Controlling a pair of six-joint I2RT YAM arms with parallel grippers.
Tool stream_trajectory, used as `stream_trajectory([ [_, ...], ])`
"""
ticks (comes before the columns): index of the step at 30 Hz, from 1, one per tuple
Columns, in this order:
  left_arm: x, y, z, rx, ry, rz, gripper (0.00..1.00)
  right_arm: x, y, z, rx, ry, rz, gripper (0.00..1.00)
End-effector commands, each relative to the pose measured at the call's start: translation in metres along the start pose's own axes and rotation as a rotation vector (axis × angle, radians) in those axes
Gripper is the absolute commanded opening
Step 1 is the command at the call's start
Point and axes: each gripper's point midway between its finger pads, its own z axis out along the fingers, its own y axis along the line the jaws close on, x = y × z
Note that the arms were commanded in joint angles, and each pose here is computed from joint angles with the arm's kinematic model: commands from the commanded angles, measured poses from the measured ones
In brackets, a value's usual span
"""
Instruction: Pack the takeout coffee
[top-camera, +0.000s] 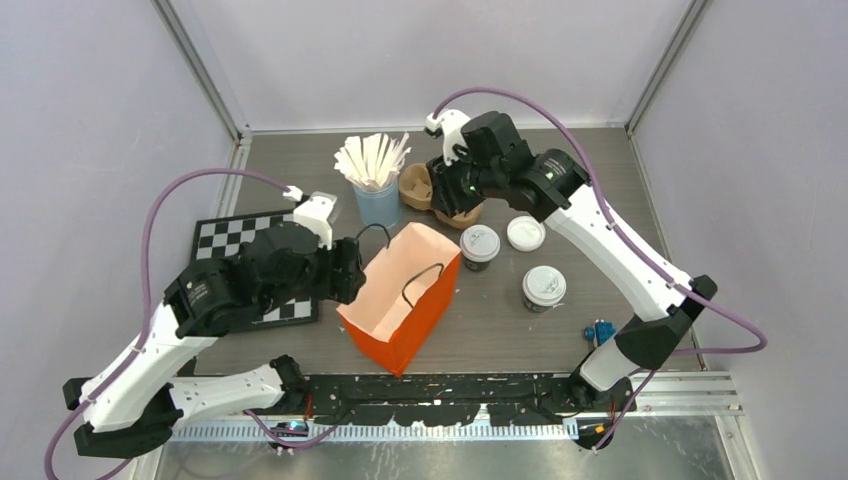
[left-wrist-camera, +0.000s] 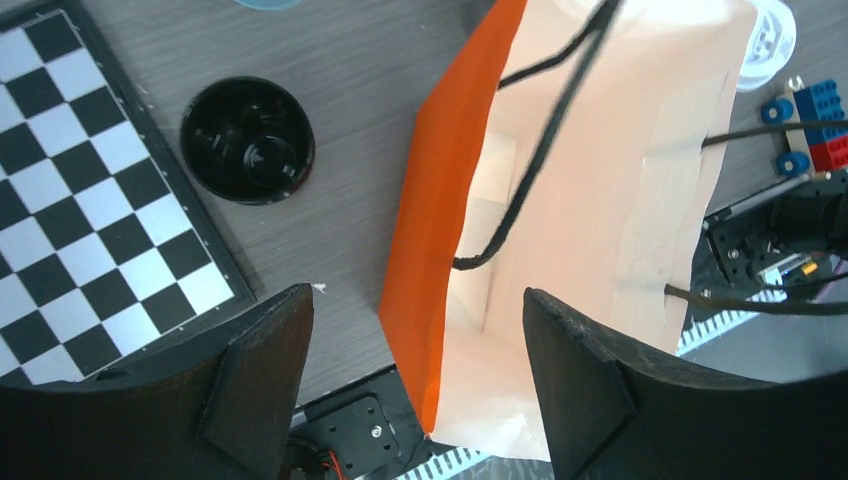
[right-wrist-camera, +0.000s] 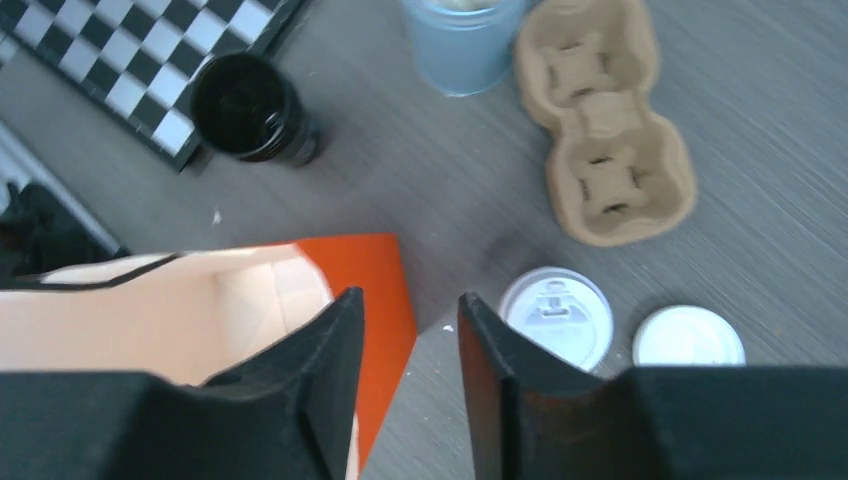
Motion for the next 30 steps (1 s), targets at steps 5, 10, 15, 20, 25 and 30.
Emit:
stream_trajectory([
  [5,0.021,-0.009,0.014,0.061,0.042,0.021,0.78,-0.031,-0.106,-0.002,0.333,-0.301,0.393,0.53],
  [10,0.036,-0.003,0.021,0.046,0.076,0.058,0.72,-0.012,-0.142,0.049,0.317,-0.186,0.289,0.59],
  [15,0.037,-0.006,0.015,0.072,0.086,0.057,0.48,0.0,-0.163,0.098,0.256,-0.023,0.175,0.63],
  [20,0.033,-0.004,0.01,0.061,0.086,0.057,0.19,0.011,-0.167,0.148,0.154,0.049,0.17,0.56],
  [25,0.031,-0.003,0.007,0.05,0.094,0.07,0.07,0.015,-0.169,0.181,0.114,0.037,0.166,0.49],
  [30,0.032,-0.002,0.008,0.048,0.089,0.064,0.13,0.024,-0.176,0.198,0.112,0.058,0.116,0.51],
])
